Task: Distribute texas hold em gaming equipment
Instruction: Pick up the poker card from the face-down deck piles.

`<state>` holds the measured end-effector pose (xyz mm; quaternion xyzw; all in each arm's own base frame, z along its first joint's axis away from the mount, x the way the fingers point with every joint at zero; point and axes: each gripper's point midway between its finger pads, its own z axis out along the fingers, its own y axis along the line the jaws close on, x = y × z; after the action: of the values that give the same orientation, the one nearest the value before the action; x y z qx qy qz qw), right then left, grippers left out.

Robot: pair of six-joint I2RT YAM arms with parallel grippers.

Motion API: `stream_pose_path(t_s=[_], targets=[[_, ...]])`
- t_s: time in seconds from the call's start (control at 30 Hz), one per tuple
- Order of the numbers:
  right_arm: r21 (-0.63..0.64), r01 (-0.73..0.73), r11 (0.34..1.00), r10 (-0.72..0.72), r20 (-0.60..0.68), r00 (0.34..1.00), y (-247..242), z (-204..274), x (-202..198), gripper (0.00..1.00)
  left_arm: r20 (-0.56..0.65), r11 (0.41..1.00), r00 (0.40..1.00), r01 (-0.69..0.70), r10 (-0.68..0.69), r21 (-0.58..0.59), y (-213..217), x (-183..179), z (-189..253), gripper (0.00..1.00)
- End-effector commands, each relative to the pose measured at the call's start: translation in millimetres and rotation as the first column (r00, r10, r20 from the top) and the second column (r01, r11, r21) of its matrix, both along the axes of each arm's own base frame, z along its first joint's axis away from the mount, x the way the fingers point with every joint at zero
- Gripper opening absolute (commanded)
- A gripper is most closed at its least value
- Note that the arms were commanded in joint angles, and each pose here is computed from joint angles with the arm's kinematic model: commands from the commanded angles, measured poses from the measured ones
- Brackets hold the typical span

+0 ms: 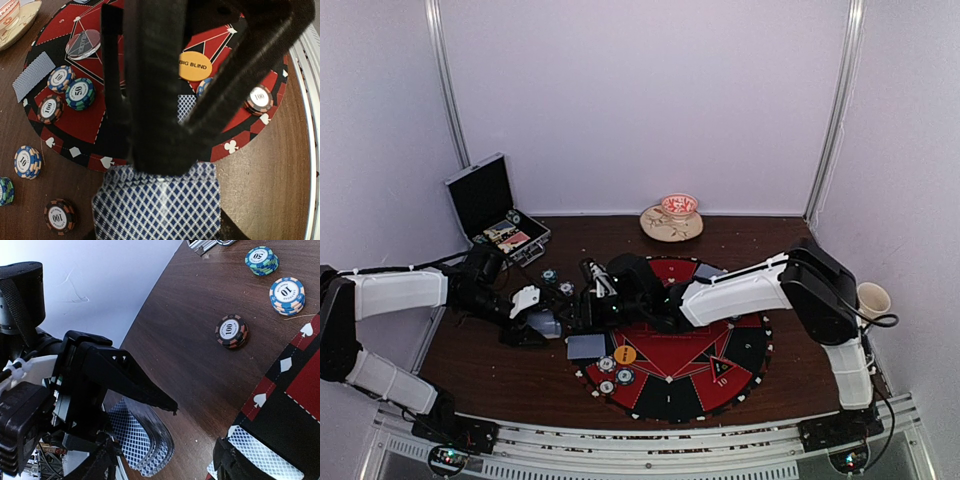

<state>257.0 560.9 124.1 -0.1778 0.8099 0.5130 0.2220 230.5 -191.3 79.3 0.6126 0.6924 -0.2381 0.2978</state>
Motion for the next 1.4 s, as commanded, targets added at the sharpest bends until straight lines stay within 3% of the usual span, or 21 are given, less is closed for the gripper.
stream_pose_path(t_s=[0.0, 0.37, 0.9, 1.37], targets=[[0.019, -0.010, 1.000, 0.010, -0.020, 1.000, 16.0, -2.0, -0.5, 0.69, 0.039, 1.000, 0.999, 0.012, -0.011, -0.026, -2.2, 2.4, 8.6, 0.52], [0.028, -0.058, 0.998, 0.059, -0.038, 0.998, 35.9, -10.2, -12.6, 0.69, 0.039, 1.000, 0.999, 0.013, -0.012, -0.027, -2.3, 2.2, 8.7, 0.52], [-0.073, -0.032, 0.997, 0.028, -0.052, 0.998, 42.1, -39.9, -2.5, 0.68, 0.036, 1.000, 0.999, 0.014, -0.014, -0.026, -2.4, 2.3, 7.8, 0.52], [-0.156, 0.047, 0.987, -0.049, -0.009, 0.999, 8.1, -34.8, 12.9, 0.52, 0.035, 1.000, 0.999, 0.014, -0.013, -0.026, -2.4, 2.5, 7.6, 0.52]])
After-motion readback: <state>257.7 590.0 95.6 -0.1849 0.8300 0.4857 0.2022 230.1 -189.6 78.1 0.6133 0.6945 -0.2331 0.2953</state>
